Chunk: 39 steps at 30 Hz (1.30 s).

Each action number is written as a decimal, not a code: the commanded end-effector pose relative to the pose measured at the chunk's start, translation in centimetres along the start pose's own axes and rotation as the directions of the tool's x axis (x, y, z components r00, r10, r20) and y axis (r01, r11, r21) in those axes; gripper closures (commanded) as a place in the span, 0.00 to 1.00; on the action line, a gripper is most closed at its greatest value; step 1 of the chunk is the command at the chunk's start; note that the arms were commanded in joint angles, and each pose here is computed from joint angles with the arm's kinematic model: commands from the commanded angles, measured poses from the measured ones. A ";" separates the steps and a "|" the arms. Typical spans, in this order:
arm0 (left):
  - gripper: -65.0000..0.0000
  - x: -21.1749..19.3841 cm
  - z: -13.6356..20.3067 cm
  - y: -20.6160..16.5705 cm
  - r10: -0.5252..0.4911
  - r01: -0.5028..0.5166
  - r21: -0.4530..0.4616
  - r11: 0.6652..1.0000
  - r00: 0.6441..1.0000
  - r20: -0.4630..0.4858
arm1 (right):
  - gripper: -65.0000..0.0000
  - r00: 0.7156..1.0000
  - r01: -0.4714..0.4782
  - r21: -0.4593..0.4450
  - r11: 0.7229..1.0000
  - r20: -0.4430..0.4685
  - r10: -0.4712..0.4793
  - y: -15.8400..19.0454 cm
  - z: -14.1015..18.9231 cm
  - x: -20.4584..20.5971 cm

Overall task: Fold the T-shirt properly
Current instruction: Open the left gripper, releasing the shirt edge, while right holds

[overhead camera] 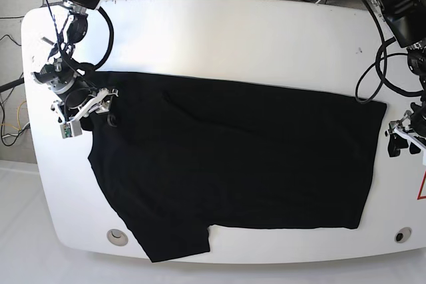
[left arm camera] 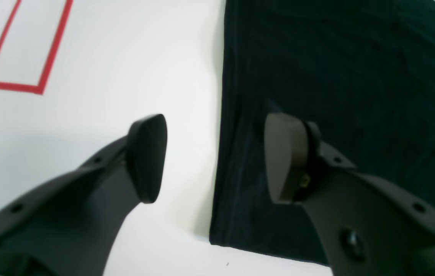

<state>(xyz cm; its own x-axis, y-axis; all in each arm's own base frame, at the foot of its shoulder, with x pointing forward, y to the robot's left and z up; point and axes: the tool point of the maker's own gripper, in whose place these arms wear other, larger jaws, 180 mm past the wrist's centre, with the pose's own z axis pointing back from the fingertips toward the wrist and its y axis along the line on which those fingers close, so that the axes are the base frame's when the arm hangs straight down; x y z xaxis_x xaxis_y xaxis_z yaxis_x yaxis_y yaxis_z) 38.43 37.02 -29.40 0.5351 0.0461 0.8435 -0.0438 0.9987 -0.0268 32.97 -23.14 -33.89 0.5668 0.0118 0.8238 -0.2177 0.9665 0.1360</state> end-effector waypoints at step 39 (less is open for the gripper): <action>0.33 -5.3 5.1 -6.4 -0.415 0.426 -0.089 0.900 0.902 0.119 | 0.28 0.987 -0.101 -0.245 0.964 -0.148 0.066 -6.1 3.7 -8.3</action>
<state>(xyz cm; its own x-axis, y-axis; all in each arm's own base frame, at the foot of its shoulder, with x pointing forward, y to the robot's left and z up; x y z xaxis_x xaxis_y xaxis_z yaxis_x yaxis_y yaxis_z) 30.83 30.01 -32.39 0.4377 -0.3675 0.8206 0.2711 0.9241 0.2693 25.86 -29.60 -39.71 0.6881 0.1093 0.7173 -0.0698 0.9940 -0.0845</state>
